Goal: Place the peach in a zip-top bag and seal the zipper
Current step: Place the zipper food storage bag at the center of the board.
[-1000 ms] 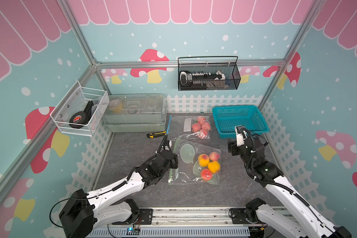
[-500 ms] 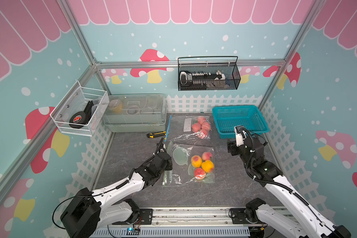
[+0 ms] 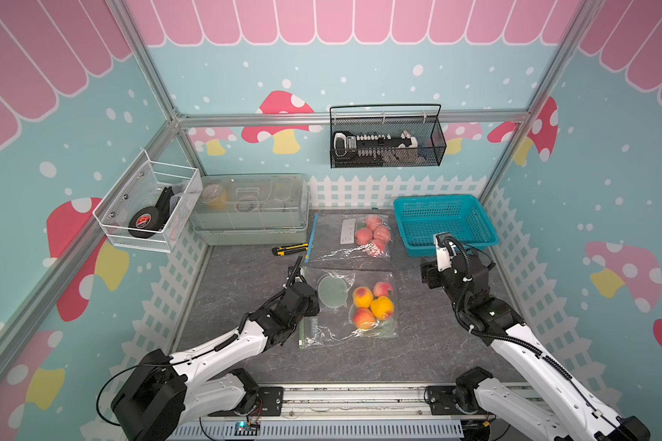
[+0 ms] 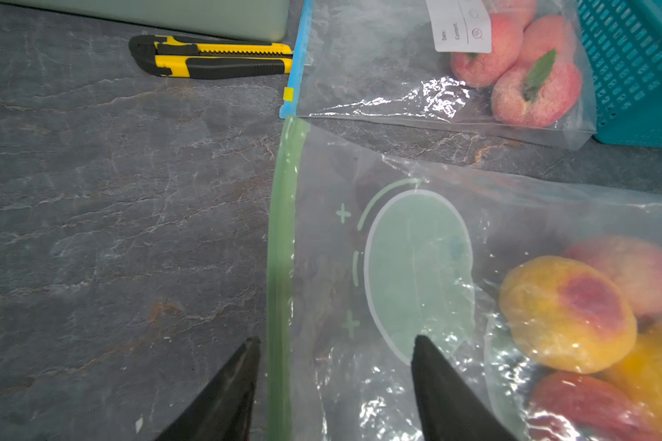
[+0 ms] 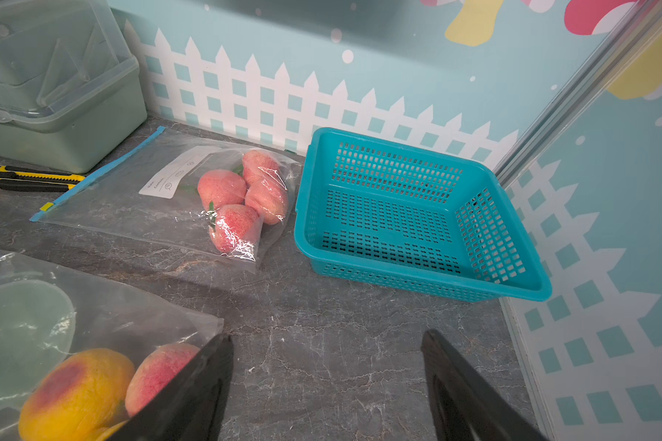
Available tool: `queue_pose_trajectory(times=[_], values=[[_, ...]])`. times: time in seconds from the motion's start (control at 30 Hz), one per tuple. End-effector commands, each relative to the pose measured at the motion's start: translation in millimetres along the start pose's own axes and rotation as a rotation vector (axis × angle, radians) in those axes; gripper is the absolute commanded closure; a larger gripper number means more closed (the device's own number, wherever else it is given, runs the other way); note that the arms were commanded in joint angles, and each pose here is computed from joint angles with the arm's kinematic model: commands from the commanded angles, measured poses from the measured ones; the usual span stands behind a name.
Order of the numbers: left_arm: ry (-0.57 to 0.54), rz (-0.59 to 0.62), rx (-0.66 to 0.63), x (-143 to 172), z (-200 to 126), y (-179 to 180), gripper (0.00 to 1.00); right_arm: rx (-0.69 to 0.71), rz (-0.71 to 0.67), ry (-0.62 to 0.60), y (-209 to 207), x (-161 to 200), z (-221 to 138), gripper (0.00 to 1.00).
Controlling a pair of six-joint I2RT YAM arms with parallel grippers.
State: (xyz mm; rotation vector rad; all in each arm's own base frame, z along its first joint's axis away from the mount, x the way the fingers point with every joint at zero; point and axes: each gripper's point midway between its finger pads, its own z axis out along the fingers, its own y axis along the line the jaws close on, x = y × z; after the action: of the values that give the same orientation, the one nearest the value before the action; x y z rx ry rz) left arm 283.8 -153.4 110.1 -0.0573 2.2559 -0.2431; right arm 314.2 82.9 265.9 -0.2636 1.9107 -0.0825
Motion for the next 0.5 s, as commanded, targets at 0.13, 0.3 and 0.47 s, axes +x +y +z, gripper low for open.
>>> queue_pose_trajectory(times=[0.13,0.3,0.47], values=[[-0.113,0.02,-0.079,-40,-29,15,0.2,0.05,0.028,-0.015,-8,4,3,0.21],[-0.207,0.026,-0.184,-63,-48,36,0.2,0.118,0.043,-0.037,-17,12,6,0.21],[-0.346,0.035,-0.308,-92,-66,58,0.19,0.217,0.057,-0.085,-30,20,12,0.21]])
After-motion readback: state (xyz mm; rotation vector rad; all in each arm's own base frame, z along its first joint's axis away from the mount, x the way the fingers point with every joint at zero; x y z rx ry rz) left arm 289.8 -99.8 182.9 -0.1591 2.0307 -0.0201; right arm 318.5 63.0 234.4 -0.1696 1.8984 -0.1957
